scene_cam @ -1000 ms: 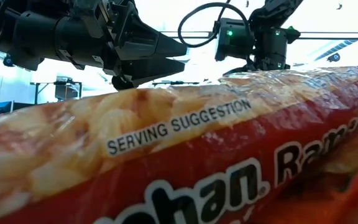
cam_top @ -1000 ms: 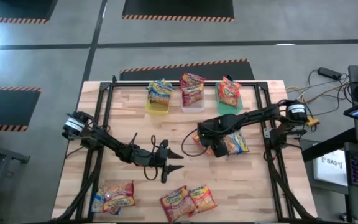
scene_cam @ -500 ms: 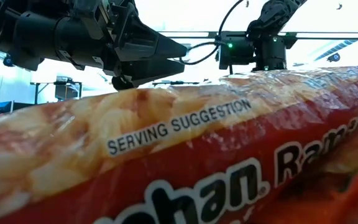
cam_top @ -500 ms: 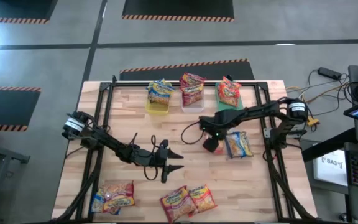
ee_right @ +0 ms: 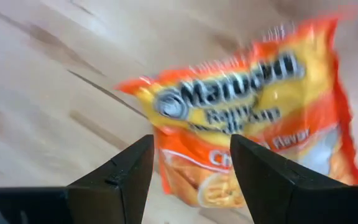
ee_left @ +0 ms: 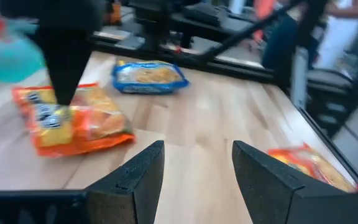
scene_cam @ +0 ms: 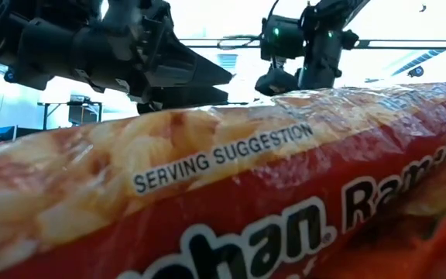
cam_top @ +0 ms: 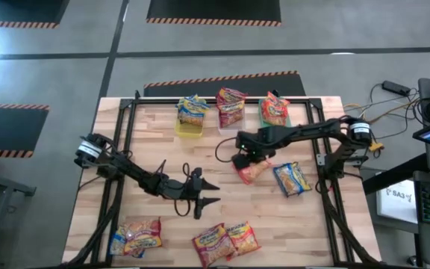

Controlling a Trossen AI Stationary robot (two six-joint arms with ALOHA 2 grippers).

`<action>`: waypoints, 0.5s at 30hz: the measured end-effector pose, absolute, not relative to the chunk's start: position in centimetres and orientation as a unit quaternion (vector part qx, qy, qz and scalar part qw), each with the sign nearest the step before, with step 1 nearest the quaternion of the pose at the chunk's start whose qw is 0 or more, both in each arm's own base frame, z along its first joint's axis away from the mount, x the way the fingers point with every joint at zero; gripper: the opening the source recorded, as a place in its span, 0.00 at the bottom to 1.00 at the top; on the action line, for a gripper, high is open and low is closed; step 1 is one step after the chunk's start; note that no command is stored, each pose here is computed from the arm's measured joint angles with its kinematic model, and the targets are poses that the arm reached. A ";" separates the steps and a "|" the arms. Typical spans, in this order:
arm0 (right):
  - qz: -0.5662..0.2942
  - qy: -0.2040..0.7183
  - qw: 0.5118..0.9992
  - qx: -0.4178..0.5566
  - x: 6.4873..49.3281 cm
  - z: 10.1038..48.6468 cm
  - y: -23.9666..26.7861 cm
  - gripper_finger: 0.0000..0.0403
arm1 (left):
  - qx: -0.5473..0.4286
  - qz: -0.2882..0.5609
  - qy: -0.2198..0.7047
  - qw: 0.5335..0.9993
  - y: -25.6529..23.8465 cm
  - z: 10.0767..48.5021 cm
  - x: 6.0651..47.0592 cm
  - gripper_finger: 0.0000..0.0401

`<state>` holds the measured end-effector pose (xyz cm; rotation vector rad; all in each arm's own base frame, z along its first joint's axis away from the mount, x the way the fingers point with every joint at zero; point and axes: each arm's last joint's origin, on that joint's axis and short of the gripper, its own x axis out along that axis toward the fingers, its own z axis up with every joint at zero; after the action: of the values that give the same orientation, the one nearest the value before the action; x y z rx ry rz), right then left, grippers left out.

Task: Sort Maruchan noodles
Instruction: Put the right orange noodle pack into the green bin

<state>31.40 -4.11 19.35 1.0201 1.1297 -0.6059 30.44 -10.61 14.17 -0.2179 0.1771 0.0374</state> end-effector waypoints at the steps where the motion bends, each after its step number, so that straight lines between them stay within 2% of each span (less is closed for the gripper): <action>1: -0.268 0.499 0.691 0.449 31.5 19.9 -4.1 0.50 | -0.120 0.032 0.085 0.989 -10.3 14.2 30.5 0.43; 7: -0.210 0.524 0.736 0.374 30.5 22.5 -4.0 0.50 | -0.218 0.099 0.074 0.968 -7.8 13.8 31.3 0.43; 15: -0.199 0.580 0.736 0.288 28.4 22.9 -4.0 0.50 | -0.305 0.140 0.092 0.937 -4.7 11.7 32.2 0.43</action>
<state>28.40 -4.02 22.88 0.6319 1.2750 -0.4367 32.23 -4.71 11.67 -0.6232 0.1884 0.2868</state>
